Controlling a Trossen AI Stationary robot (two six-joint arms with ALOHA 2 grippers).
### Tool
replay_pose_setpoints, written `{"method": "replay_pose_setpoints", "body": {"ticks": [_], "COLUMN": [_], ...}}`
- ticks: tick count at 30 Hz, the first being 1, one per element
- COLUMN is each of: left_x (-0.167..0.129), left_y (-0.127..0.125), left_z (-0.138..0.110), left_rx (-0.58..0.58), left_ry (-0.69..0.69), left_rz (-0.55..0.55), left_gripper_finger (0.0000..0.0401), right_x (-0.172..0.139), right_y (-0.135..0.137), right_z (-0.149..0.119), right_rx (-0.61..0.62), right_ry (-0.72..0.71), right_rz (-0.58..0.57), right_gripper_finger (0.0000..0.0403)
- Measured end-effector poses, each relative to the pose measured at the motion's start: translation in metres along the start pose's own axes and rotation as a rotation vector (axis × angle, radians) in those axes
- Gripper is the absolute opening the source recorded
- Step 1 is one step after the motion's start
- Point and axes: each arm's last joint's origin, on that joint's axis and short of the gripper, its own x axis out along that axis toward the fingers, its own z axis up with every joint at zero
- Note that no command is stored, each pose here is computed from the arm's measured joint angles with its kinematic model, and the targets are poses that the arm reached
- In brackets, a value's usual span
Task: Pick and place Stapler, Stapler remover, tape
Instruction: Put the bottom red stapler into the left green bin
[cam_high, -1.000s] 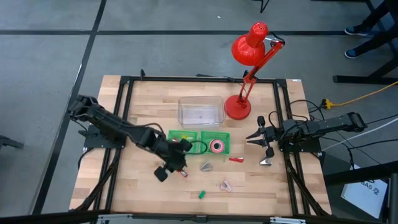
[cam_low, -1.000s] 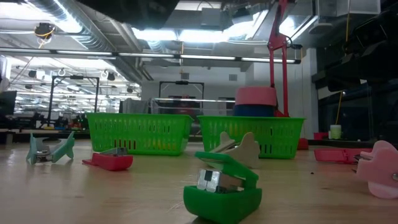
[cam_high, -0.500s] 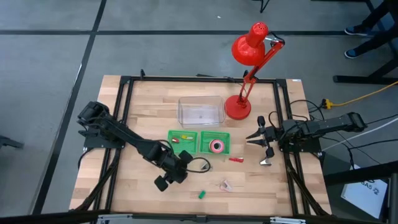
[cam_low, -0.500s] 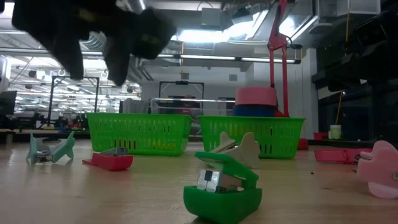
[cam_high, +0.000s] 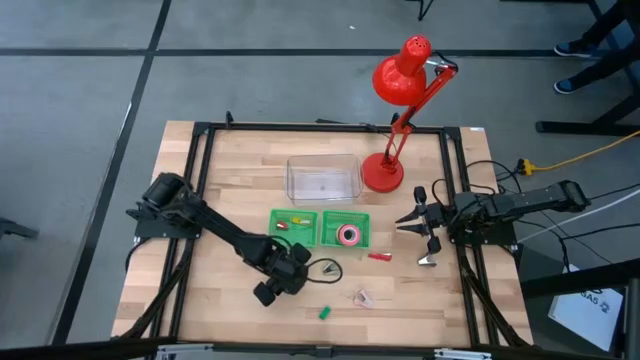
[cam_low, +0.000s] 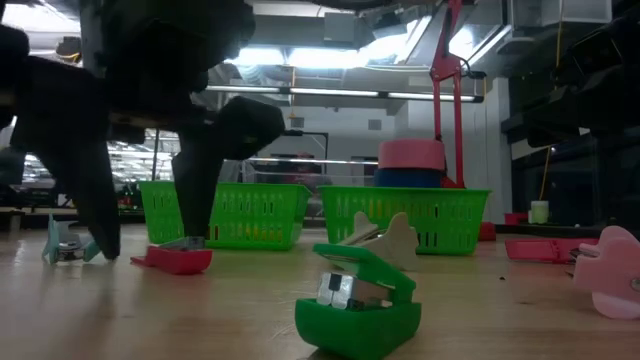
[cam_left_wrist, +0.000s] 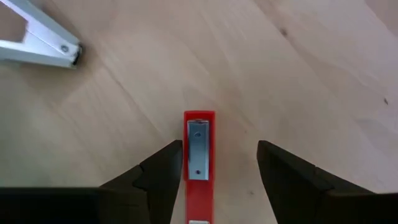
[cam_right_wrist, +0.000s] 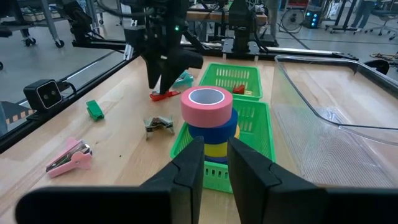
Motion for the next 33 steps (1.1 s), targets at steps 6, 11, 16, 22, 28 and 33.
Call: {"method": "replay_pose_setpoints", "body": {"ticks": [6,11,16,22,28,33], "left_x": [0.0019,0.0018,0.0019,0.0019,0.0009,0.0035], "left_y": [0.0014,0.0031,0.0026,0.0026,0.0029,0.0021], "left_z": [-0.0006,-0.0011,-0.0009,0.0010,0.0026,-0.0007], "left_rx": [0.001,-0.004,-0.004,-0.004,-0.011,-0.013], "left_ry": [0.016,0.017,0.012,-0.010,-0.025,0.000], "left_rz": [0.053,0.056,0.036,0.026,0.029,0.022], "left_gripper_finger": [0.0202,0.0194,0.0164,0.0090,0.0017,0.0002], "right_x": [0.0000,0.0000,0.0000,0.0000,0.0000,0.0000], "right_y": [0.0000,0.0000,0.0000,0.0000,0.0000,0.0000], "right_z": [0.0001,-0.0001,0.0000,0.0000,-0.0001,0.0000], "right_rx": [0.000,0.000,0.000,0.000,0.000,0.000], "right_ry": [0.000,0.000,0.000,0.000,0.000,0.000], "right_rz": [0.000,0.000,0.000,0.000,0.000,0.000], "right_gripper_finger": [0.0072,0.0072,0.0072,0.0072,0.0072,0.0072]}}
